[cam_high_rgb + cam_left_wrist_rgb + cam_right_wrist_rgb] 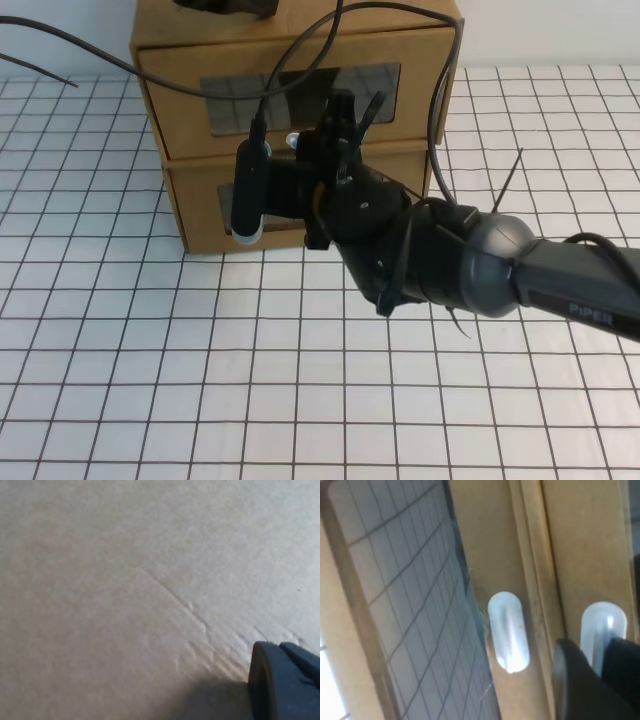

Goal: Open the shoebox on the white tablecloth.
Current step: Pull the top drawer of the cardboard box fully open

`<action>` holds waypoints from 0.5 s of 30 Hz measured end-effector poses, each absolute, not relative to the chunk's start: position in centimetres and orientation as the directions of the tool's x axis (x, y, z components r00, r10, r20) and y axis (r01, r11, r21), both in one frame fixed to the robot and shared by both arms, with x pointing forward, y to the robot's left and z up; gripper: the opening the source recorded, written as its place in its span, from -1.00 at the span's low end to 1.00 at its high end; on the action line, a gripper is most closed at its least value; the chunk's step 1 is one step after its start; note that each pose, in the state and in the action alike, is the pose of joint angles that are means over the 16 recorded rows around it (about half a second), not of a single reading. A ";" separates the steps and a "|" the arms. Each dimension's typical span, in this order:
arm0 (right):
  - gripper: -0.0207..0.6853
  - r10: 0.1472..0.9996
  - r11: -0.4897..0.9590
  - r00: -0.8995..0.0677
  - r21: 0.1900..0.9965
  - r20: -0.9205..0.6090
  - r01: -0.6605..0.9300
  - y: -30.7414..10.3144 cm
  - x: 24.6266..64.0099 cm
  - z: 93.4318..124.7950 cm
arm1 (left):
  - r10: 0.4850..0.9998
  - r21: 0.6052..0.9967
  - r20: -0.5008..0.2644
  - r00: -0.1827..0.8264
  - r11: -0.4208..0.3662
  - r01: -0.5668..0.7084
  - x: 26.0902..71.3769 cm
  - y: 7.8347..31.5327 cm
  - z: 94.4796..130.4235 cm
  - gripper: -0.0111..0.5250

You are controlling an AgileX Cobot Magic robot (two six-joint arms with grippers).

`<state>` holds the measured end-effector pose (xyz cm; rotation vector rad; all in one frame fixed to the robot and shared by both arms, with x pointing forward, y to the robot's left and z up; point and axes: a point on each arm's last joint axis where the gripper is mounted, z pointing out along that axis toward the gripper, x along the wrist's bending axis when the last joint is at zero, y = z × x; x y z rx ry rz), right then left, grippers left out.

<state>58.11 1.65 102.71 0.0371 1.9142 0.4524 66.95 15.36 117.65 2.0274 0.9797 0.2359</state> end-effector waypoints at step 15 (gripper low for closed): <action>-0.90 0.204 0.943 -0.358 0.281 -0.911 -0.177 1.7 57.7 102.7 | 0.718 0.765 -0.178 0.673 -0.330 0.554 67.0 15.4 117.7 -0.97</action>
